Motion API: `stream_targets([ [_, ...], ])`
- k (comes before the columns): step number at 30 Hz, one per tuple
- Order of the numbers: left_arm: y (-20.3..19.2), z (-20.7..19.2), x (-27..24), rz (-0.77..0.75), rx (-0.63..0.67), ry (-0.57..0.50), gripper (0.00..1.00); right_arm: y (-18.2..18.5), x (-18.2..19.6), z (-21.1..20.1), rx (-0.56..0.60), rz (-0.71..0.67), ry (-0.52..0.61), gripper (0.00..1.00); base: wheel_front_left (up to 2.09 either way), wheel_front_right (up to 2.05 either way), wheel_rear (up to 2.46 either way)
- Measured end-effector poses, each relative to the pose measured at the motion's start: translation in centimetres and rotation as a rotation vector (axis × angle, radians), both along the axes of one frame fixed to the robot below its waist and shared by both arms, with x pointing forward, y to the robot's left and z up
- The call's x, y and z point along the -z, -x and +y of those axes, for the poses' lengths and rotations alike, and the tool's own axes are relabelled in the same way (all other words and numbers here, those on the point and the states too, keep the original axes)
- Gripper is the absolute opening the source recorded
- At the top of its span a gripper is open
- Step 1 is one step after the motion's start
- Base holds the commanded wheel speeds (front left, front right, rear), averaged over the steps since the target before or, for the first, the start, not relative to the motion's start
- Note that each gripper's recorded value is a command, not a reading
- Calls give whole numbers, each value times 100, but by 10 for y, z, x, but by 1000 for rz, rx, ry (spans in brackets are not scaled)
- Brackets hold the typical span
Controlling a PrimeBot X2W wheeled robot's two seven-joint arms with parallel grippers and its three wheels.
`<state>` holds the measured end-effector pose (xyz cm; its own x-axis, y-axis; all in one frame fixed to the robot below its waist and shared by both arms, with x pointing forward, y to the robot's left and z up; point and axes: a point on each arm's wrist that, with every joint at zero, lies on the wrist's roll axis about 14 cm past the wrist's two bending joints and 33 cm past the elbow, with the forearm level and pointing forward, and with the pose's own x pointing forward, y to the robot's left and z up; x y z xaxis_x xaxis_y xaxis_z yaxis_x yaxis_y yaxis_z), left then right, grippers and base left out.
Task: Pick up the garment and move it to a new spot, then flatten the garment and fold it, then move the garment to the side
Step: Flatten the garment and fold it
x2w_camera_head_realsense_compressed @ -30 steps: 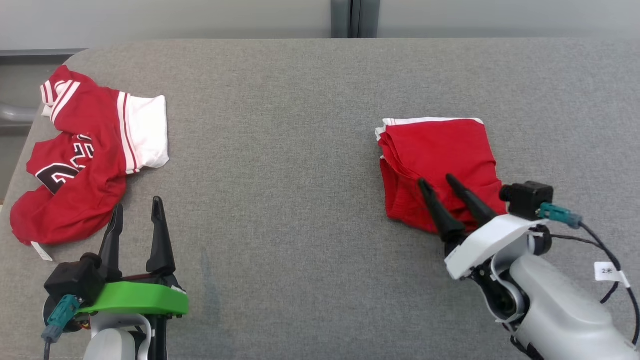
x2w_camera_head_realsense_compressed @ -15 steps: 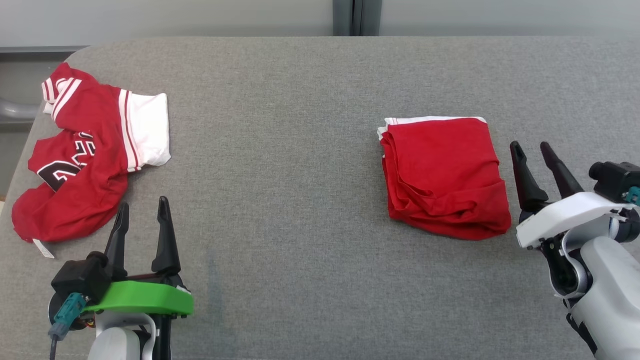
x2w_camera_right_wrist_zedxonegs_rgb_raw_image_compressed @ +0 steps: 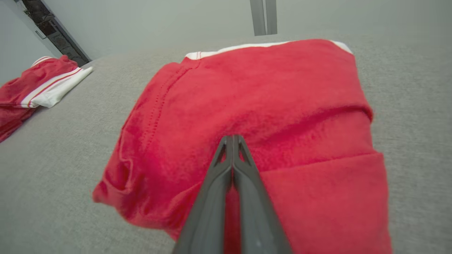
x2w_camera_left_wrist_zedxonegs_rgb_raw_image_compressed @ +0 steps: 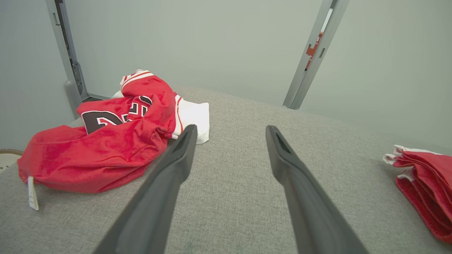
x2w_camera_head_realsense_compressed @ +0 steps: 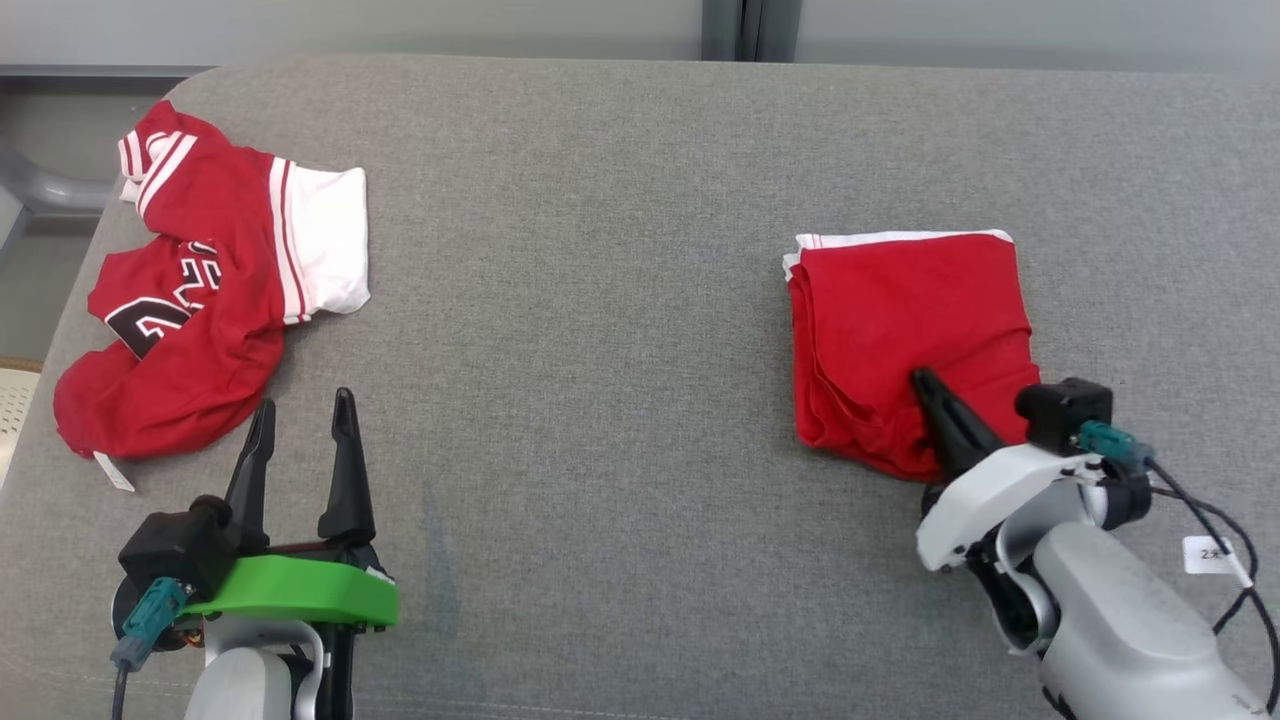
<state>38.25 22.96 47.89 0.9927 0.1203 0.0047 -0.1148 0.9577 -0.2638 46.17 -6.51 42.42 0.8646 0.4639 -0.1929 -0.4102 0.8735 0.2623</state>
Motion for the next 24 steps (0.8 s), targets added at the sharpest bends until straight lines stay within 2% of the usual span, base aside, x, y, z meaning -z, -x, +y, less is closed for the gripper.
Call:
stream_targets([
  [7, 0, 0, 0, -1, -1, 0, 100, 30, -8, 59, -147, -13, -66, 0, 0, 0, 0],
  [12, -2, -3, -1, -6, 9, 4, 100, 38, -25, 73, -182, -66, -85, 0, 0, 0, 0],
  [19, -7, -7, -6, -19, 22, -4, 100, 16, -76, 29, -37, -228, -124, 0, 0, 0, 0],
  [24, -11, -12, -9, -30, 40, -22, 100, 12, -101, -31, 115, -329, -77, 0, 0, 0, 0],
])
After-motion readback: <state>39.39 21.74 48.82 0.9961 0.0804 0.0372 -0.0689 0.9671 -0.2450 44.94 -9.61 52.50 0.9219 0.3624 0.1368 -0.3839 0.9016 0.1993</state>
